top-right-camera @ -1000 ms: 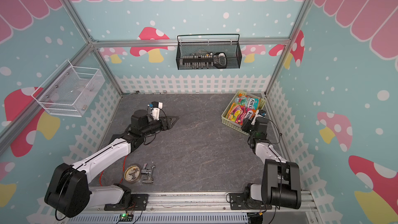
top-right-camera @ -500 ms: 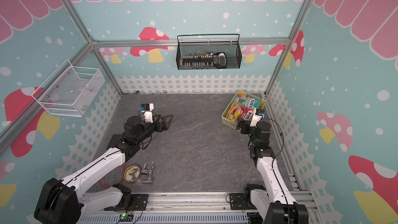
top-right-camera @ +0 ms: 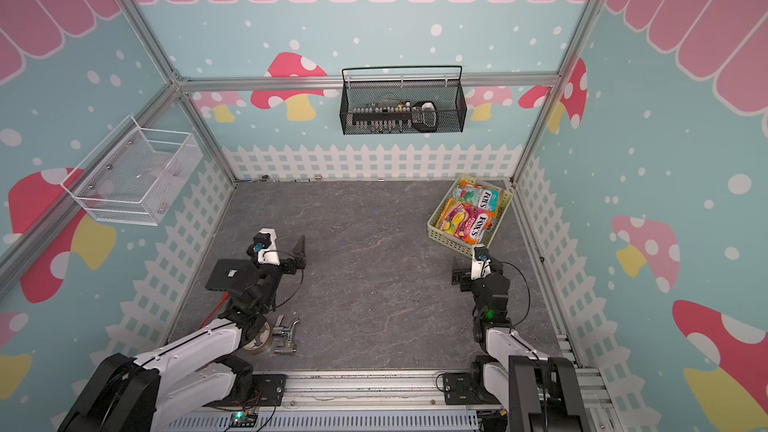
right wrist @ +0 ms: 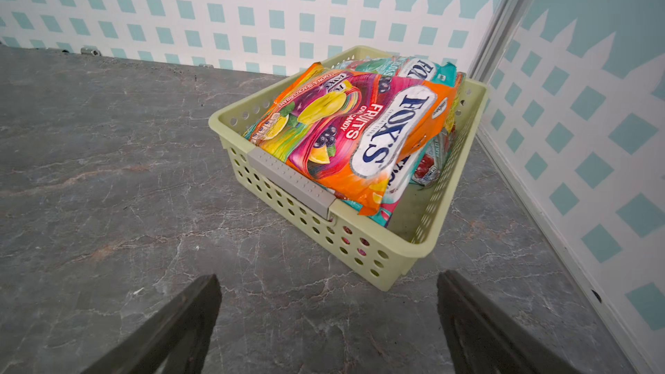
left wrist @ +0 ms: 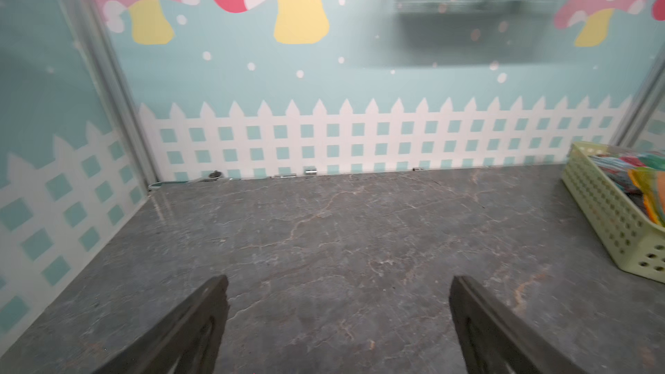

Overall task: Put the candies in the basket
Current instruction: Reset both arms

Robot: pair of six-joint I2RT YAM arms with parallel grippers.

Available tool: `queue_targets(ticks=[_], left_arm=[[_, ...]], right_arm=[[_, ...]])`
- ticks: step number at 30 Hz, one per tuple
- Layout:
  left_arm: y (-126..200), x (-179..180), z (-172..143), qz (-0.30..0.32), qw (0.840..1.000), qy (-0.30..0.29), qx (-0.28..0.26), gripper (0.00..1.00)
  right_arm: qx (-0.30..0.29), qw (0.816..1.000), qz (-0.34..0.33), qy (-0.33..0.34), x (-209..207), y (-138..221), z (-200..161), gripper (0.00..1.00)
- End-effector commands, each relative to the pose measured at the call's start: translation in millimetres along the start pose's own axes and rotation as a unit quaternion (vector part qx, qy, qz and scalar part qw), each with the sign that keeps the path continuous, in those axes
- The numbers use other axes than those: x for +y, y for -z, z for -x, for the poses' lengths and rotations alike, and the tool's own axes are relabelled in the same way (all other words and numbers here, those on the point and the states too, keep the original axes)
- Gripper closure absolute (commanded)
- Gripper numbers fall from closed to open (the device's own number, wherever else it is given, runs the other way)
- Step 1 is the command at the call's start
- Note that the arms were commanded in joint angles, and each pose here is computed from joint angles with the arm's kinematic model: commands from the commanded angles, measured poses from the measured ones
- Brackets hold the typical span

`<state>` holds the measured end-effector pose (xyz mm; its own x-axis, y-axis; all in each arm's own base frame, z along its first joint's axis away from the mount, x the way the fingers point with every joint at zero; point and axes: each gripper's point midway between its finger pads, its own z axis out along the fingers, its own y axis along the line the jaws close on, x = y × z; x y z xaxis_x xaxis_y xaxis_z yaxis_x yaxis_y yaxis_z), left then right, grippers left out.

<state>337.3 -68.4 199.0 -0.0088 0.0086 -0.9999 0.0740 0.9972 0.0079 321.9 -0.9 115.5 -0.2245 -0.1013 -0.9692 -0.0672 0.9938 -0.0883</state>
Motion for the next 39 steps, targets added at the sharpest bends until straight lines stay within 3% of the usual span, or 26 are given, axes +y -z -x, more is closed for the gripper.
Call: queue_targets(ticks=[1, 4, 6, 13, 19, 25, 39], left_arm=[[4, 31, -10, 0.049, 0.999, 0.003, -0.010, 0.01], [0, 38, -26, 0.053, 0.999, 0.008, 0.007, 0.01], [-5, 33, -30, 0.037, 0.999, 0.001, 0.007, 0.01], [-8, 32, -23, -0.007, 0.999, 0.005, -0.038, 0.01], [-5, 34, -27, -0.014, 0.998, 0.001, -0.069, 0.01], [-33, 41, -46, -0.004, 1.000, 0.017, 0.002, 0.01], [-37, 48, -47, -0.002, 0.999, 0.031, 0.007, 0.01]], right_arm=[[-0.100, 0.994, 0.005, 0.040, 2, -3, 48, 0.01], [-0.134, 0.990, -0.012, 0.047, -3, -1, 57, 0.01], [-0.120, 0.992, 0.001, 0.048, 0, -10, 55, 0.01], [-0.142, 0.987, 0.038, 0.059, 15, -17, 43, 0.01], [-0.104, 0.993, 0.022, 0.049, 7, -30, 35, 0.01], [-0.083, 0.996, -0.001, 0.031, -3, -41, 33, 0.01], [-0.080, 0.996, -0.004, 0.030, -4, -44, 33, 0.01]])
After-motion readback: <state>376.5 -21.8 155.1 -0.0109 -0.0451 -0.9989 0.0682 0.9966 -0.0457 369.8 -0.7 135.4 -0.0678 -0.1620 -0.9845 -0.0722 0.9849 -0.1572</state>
